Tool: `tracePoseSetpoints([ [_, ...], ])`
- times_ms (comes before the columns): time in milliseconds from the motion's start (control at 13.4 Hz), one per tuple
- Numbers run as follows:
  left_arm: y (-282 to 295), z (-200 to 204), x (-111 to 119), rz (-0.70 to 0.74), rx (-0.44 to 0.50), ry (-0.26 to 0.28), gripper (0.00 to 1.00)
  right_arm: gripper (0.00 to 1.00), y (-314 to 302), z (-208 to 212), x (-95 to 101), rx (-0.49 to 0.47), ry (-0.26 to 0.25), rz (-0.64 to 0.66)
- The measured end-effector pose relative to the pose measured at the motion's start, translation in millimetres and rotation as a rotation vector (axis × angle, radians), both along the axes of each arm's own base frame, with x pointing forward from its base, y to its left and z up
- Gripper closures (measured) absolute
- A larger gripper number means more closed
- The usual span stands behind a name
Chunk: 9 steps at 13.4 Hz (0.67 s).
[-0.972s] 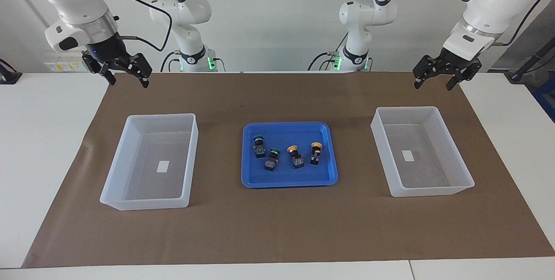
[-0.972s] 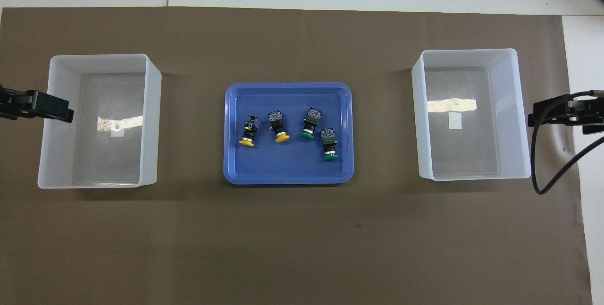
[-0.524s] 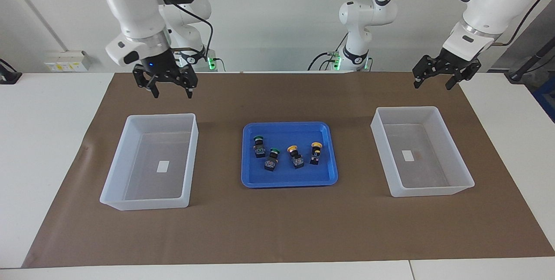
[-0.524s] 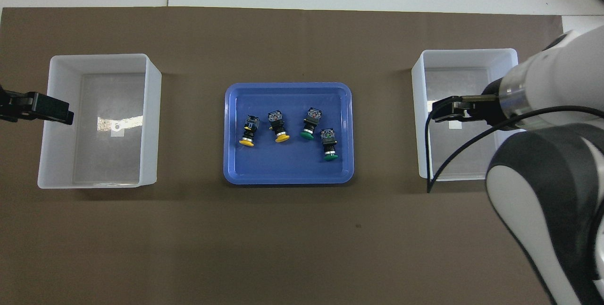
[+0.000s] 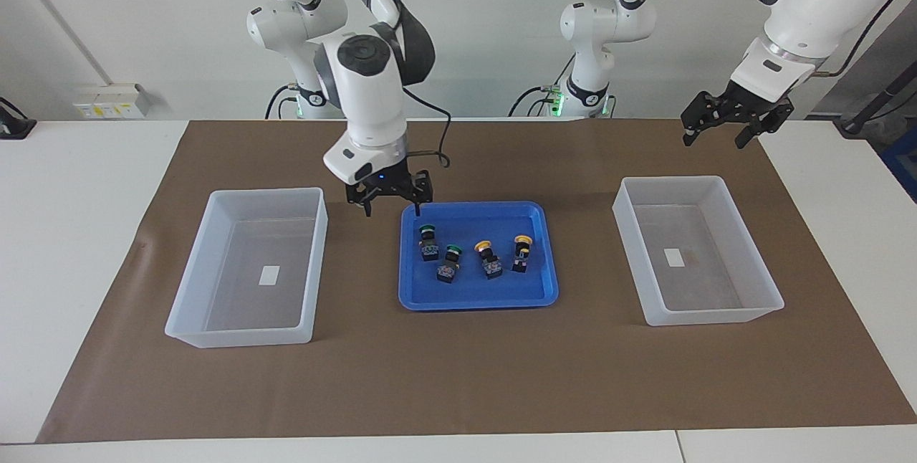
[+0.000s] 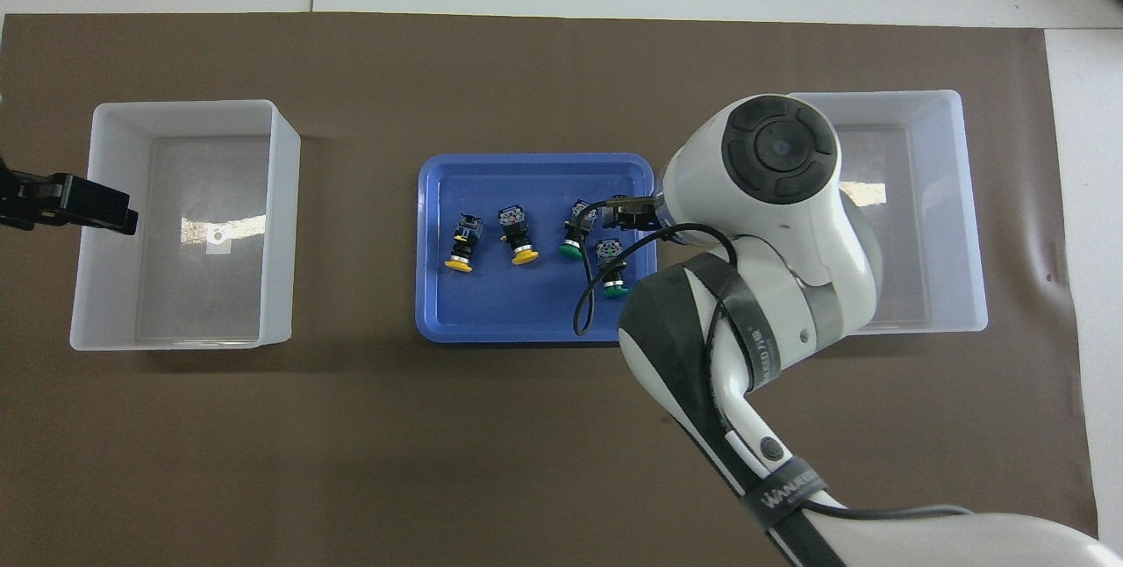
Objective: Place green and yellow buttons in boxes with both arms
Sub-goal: 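Reach the right gripper over a green button in the blue tray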
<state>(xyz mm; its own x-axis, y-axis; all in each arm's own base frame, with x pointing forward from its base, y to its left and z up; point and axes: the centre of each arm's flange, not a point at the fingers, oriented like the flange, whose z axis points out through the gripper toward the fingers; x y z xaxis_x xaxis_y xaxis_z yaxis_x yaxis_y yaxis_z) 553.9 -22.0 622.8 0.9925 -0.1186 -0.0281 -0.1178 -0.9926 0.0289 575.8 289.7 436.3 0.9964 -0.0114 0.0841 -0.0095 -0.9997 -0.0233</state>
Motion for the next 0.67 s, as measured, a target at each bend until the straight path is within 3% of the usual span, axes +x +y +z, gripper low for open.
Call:
tracePoseSetpoints([
  [299, 0.0, -0.4, -0.6, 0.000, 0.000, 0.005, 0.00, 0.04, 19.6, -59.3, -22.7, 0.004, -0.009, 0.040],
  [374, 0.0, -0.4, -0.6, 0.000, 0.000, 0.005, 0.00, 0.11, 21.1, -67.0, -27.4, 0.001, -0.003, 0.046],
  [673, -0.3, -1.3, -1.1, -0.001, 0.000, 0.007, 0.00, 0.18, 26.9, -83.3, -39.4, 0.000, -0.003, 0.075],
])
